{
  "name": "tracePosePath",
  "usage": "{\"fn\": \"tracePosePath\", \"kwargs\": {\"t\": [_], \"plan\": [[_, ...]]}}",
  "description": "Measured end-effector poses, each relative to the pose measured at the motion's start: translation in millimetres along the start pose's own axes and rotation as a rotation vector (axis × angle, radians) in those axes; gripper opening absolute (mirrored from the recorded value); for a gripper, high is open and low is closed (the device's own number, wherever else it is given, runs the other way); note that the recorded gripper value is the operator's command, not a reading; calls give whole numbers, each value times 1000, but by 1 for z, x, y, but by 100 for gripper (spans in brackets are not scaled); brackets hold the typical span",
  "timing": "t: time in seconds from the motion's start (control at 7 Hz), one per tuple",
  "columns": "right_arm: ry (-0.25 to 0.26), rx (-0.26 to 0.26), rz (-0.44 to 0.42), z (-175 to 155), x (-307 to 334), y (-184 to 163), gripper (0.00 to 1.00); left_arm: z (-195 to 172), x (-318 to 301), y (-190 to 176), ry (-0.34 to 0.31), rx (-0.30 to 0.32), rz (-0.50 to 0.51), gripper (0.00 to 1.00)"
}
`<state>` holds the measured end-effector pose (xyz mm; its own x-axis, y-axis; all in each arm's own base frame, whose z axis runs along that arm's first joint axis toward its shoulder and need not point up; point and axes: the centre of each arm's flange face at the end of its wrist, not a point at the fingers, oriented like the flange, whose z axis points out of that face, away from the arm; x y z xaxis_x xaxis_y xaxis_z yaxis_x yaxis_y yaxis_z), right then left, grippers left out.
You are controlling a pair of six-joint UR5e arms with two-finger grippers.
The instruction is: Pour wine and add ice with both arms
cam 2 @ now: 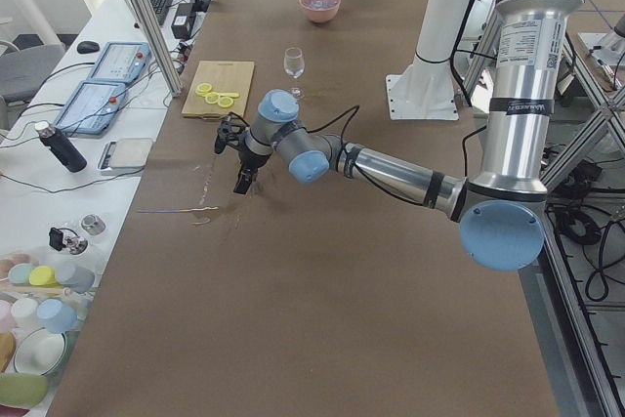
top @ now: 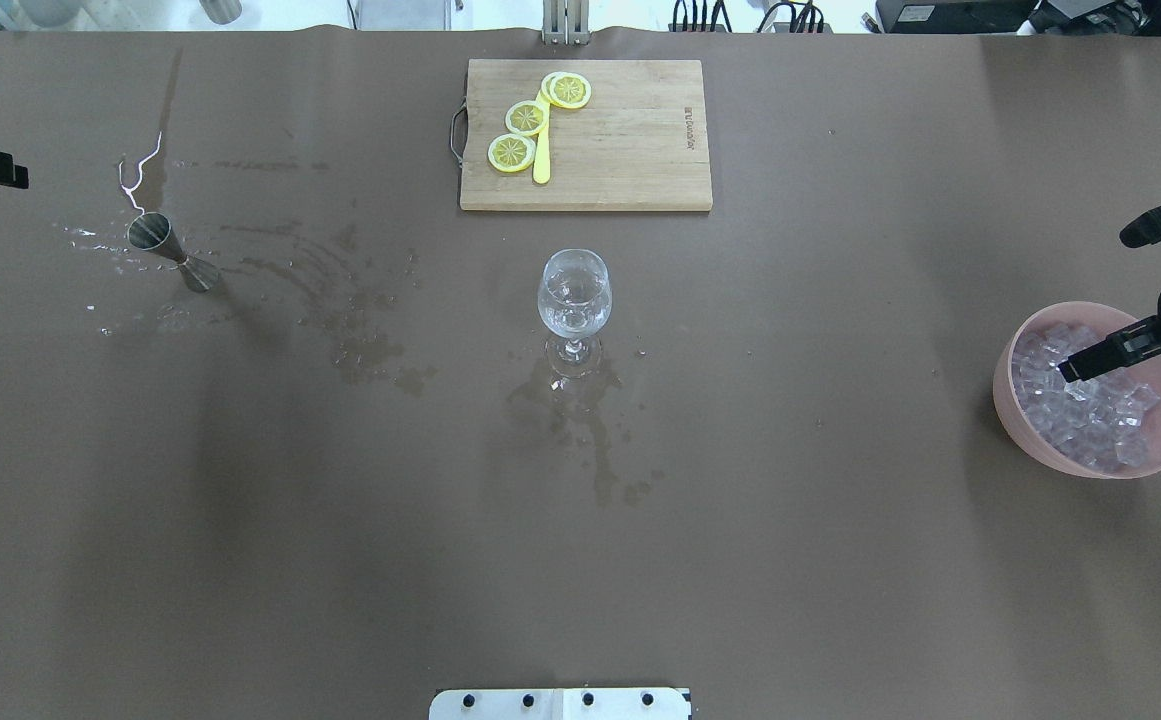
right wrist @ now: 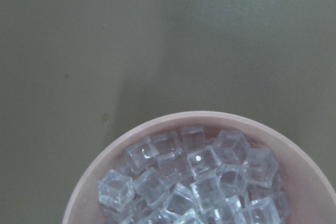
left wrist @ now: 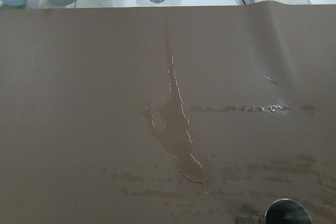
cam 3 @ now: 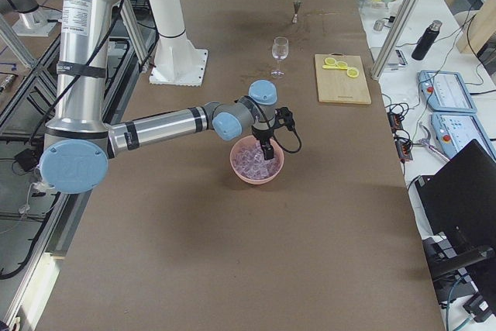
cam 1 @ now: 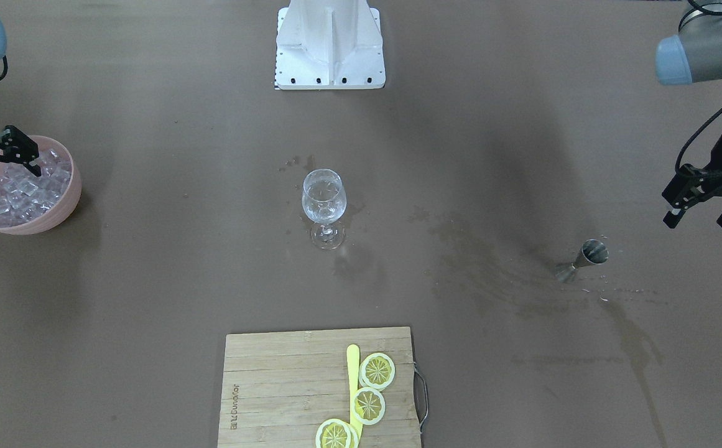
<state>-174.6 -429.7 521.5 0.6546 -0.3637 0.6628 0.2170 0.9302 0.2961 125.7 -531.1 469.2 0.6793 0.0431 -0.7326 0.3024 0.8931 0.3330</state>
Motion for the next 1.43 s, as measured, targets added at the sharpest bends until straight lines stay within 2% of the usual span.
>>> {"fn": "tracePosePath", "kwargs": {"t": [0.57, 1.14, 1.43], "plan": [[17, -27, -10, 18, -3, 2, 74, 0, 2, -2, 1, 1, 1, 99], [15, -42, -12, 25, -5, -1, 72, 0, 4, -4, 4, 4, 1, 99], [13, -48, -12, 26, -6, -1, 64, -1, 5, -5, 6, 5, 2, 99]]}}
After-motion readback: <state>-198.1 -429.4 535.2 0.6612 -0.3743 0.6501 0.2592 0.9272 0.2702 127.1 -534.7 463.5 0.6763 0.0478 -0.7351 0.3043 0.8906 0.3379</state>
